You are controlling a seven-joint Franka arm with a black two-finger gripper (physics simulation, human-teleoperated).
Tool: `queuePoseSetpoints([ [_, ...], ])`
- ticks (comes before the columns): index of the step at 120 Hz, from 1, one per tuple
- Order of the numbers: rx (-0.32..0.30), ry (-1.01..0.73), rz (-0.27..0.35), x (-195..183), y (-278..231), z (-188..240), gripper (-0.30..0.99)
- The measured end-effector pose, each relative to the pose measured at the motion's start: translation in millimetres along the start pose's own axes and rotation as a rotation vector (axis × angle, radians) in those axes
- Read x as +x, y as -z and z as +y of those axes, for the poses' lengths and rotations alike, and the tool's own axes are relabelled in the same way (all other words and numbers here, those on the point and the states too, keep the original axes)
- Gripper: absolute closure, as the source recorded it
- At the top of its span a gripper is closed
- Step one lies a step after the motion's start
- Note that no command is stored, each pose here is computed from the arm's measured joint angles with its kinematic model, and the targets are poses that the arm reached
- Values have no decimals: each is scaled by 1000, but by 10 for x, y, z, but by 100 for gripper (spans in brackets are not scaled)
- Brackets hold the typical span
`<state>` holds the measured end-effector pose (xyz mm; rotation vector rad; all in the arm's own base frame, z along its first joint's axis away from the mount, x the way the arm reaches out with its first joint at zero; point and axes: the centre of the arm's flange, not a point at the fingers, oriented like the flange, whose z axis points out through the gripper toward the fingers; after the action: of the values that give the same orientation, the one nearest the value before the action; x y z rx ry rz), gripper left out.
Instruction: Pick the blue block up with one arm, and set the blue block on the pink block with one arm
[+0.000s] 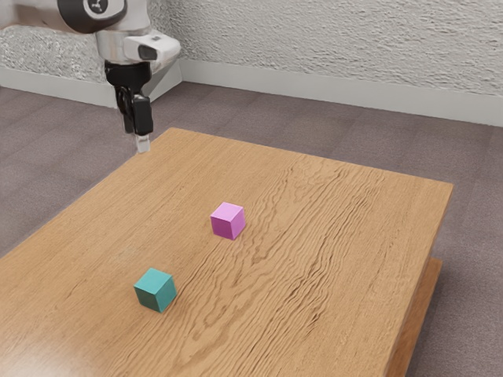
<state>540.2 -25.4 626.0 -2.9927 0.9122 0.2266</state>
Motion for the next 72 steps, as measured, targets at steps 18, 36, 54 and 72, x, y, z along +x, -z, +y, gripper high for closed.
queuePoseSetpoints([
  [18, 47, -107, 61, -100, 153, 230, 0],
  [36, 17, -161, -25, -882, -465, 640, 0],
  [54, -23, -271, -81, -1168, -1568, 621, 0],
  [72, -40, -403, -63, -910, -2064, 290, 0],
])
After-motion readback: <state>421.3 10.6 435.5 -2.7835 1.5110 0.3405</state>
